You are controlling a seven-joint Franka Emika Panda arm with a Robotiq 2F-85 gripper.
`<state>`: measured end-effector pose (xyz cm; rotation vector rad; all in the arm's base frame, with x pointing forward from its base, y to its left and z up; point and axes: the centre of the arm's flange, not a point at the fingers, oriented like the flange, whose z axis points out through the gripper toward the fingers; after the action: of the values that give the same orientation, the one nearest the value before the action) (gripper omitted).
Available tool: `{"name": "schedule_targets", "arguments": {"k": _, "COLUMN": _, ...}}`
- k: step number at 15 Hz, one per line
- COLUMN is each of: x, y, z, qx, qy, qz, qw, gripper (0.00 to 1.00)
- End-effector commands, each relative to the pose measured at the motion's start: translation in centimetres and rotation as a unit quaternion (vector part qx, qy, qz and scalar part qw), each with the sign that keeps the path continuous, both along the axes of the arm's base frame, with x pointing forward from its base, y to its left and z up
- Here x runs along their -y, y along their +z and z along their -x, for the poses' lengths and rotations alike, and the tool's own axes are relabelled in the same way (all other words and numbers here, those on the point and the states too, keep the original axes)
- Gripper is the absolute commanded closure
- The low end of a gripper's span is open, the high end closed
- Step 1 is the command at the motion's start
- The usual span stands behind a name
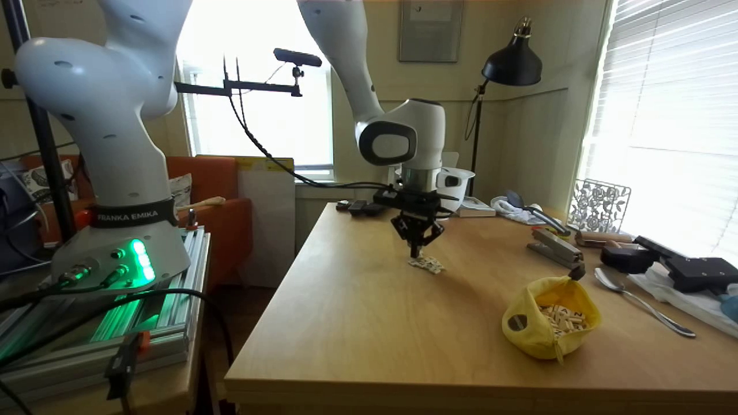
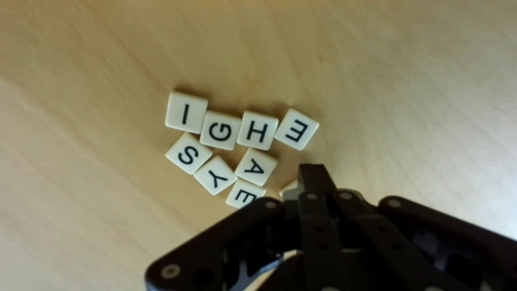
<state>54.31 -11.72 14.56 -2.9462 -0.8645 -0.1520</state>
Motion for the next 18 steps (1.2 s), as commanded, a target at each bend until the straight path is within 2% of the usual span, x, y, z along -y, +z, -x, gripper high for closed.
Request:
{"name": "schedule_targets", "arguments": {"k": 1, "x": 0.14, "y": -2.11, "z": -0.75, "qx": -0.012, "qy": 0.021, "qz": 0.009, "qw": 0.9997, "gripper": 1.0}}
{"name": "schedule_targets", "arguments": {"k": 18, "x": -0.77, "y": -2.46, "z": -0.96, "qx": -0.013, "qy": 0.076, "qz": 0.032, "qw": 0.9965, "gripper": 1.0}}
